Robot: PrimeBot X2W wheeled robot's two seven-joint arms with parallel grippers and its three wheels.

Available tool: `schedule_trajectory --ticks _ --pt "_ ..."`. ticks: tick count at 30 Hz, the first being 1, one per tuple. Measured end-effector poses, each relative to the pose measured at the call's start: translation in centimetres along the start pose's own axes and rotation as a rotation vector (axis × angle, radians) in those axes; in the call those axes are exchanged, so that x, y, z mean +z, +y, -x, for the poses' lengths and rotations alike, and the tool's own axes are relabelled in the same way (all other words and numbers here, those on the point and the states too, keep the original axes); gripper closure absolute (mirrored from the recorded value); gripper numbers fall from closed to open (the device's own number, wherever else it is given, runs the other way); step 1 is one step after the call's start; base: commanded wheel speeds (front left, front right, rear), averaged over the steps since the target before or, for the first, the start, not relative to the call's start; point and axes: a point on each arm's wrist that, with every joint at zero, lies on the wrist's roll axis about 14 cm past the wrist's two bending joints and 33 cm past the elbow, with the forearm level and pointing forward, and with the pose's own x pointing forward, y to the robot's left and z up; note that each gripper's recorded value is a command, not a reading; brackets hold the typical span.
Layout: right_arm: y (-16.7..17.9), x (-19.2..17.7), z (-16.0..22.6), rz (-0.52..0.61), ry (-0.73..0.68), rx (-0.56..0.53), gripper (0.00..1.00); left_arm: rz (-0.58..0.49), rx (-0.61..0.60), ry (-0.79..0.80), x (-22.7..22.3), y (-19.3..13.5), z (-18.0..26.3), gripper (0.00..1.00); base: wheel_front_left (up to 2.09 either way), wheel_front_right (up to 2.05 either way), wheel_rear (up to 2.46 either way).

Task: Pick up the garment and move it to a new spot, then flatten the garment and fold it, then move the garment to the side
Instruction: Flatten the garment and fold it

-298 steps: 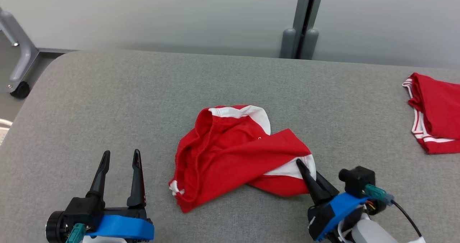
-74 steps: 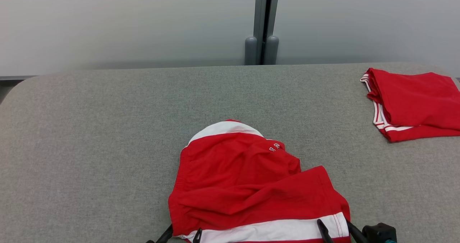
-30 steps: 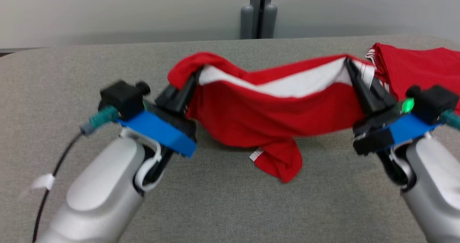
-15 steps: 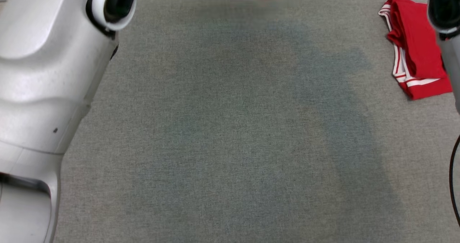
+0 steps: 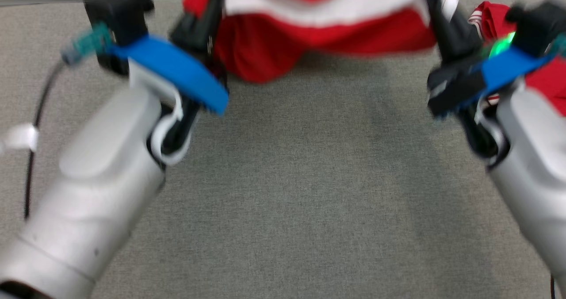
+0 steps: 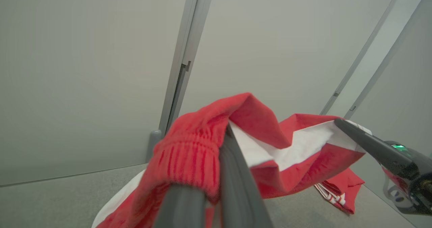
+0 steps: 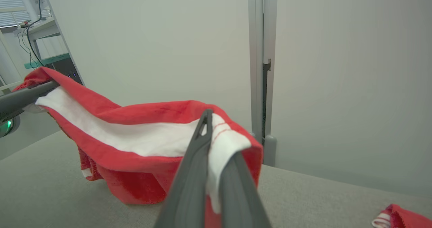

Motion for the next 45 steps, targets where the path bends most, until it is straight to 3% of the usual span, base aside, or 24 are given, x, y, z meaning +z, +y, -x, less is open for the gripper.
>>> schedule_trajectory --ticks 10,13,18,28,38,45 --pt "3.7 -7.9 10.1 -0.165 0.188 -0.012 1.0 0.176 0.14 0.147 -9.6 -0.7 10.9 1.0 0.0 0.0 0.0" --pt "4.0 -8.4 12.4 -0.213 0.195 -0.047 1.0 0.24 0.162 0.184 -11.8 -2.3 13.8 1.0 0.0 0.0 0.0" --pt "6.3 -10.4 16.6 -0.245 0.265 -0.032 1.0 0.238 0.148 0.239 -13.6 -4.7 17.1 1.0 0.0 0.0 0.0" --pt "7.5 -10.5 22.6 -0.298 0.294 -0.087 1.0 0.282 0.18 0.275 -15.0 -7.2 22.2 1.0 0.0 0.0 0.0" --pt "5.9 -8.7 23.3 -0.274 0.236 -0.139 1.0 0.292 0.112 0.253 -13.9 -9.6 22.4 1.0 0.0 0.0 0.0" --pt "3.8 -6.5 19.6 -0.224 0.162 -0.12 1.0 0.285 0.095 0.222 -12.8 -9.4 21.2 1.0 0.0 0.0 0.0"
